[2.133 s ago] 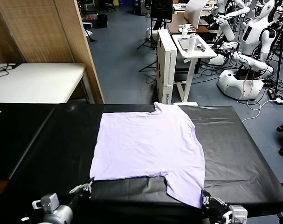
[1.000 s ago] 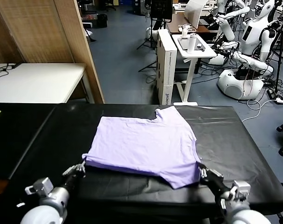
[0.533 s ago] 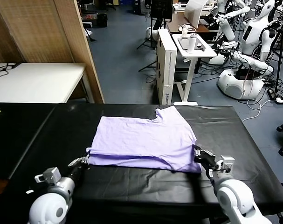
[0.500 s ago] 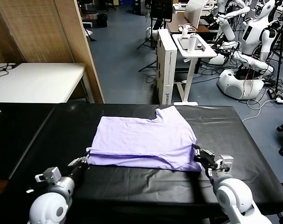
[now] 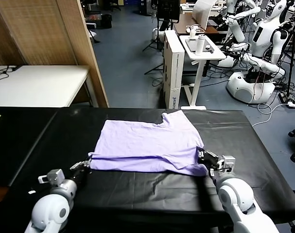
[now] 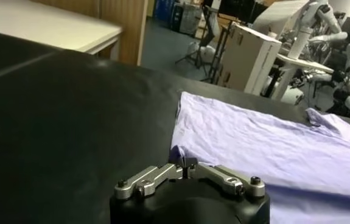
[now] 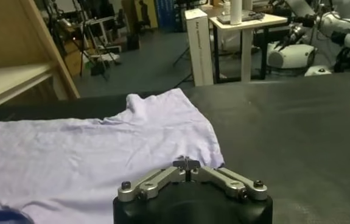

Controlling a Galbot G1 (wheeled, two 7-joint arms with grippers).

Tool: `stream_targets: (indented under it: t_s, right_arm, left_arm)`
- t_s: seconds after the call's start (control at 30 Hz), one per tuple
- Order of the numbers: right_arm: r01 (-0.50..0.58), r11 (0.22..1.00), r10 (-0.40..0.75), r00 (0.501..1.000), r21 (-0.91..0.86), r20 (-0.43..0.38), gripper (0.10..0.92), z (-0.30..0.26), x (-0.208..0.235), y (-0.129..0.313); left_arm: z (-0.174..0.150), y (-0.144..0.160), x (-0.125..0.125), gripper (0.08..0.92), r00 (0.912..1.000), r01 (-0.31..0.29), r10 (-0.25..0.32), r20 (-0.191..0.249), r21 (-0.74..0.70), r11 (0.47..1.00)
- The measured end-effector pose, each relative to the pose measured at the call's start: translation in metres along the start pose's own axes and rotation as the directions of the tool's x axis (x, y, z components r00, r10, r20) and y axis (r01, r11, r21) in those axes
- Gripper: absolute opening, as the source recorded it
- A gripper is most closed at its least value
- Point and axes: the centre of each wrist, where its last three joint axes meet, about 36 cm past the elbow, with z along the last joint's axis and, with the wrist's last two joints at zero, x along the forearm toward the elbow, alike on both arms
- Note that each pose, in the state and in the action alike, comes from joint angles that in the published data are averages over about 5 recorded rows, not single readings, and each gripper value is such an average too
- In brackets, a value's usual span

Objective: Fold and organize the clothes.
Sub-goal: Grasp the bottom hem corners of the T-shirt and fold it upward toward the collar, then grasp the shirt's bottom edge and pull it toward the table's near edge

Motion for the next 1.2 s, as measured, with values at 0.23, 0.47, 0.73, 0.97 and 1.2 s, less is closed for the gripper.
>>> stream_targets:
  t_s: [0.23, 0.47, 0.73, 0.97, 1.2]
  right_arm:
    - [0.01, 0.997, -0.012, 1.0, 0.073, 0.027, 0.873, -0.003, 0.022, -0.004]
    - [0.007, 0.991, -0.007, 1.0, 0.137, 0.0, 0.907, 0.011, 0.058, -0.004]
    - [0.011, 0.985, 0.0, 0.998, 0.172, -0.062, 0.892, 0.031, 0.073, -0.001]
    - [0.021, 0.984, -0.005, 0.996, 0.176, -0.087, 0.751, 0.039, 0.074, 0.001]
    - [0.023, 0.983, -0.005, 0.995, 0.183, -0.099, 0.343, 0.042, 0.079, 0.003]
  left_arm:
    - [-0.001, 0.0, -0.008, 0.786, 0.9999, -0.005, 0.005, 0.016, 0.012, 1.0]
    - [0.002, 0.0, -0.007, 0.906, 0.9997, 0.004, -0.005, 0.023, 0.015, 1.0]
    - [0.009, -0.004, 0.008, 0.907, 0.9998, 0.008, -0.008, 0.018, 0.009, 1.0]
    - [0.02, -0.003, 0.015, 0.881, 0.9998, 0.018, -0.018, -0.005, 0.003, 1.0]
    - [0.027, 0.001, 0.017, 0.504, 0.9995, 0.021, -0.021, -0.022, 0.003, 1.0]
